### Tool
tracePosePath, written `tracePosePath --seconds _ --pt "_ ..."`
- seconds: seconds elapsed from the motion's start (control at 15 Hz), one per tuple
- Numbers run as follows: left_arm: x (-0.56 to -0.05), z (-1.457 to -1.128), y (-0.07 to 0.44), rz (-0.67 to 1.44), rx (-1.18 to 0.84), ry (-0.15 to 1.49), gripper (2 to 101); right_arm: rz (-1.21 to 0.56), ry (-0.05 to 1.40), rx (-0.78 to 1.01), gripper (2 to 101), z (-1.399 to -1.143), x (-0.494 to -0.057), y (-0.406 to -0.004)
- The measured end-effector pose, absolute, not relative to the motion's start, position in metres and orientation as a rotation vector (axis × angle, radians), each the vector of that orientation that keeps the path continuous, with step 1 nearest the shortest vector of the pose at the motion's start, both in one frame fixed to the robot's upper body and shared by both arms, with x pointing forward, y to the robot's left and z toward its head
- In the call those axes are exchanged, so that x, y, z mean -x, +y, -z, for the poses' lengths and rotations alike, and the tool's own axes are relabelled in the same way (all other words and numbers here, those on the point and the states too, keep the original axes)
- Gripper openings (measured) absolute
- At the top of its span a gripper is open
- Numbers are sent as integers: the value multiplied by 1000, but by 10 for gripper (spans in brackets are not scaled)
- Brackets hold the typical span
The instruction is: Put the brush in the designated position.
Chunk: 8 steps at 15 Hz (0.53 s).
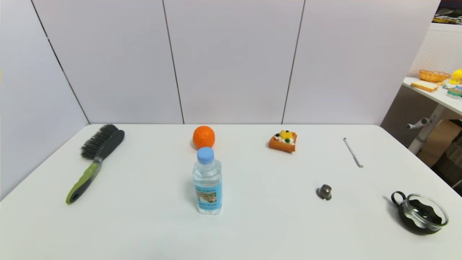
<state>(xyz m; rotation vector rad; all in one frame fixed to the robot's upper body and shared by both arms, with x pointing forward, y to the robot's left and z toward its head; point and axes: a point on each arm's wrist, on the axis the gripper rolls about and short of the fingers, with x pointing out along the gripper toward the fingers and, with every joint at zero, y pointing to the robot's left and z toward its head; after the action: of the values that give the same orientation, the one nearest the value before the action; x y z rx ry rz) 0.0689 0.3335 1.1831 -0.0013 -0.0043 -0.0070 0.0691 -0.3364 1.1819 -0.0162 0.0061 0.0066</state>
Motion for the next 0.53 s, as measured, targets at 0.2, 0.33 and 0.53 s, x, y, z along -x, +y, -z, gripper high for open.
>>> tracePosePath --seconds 0.2,0.33,0.53 --pt "-69 -1183 333 7 2 -4 979 -7 6 16 973 -1182 -69 -336" --pt "-69 -1183 333 7 1 -4 979 -7 6 16 973 -1182 -69 -336" --pt "-69 -1183 333 7 1 -4 979 -7 6 16 973 -1182 -69 -336"
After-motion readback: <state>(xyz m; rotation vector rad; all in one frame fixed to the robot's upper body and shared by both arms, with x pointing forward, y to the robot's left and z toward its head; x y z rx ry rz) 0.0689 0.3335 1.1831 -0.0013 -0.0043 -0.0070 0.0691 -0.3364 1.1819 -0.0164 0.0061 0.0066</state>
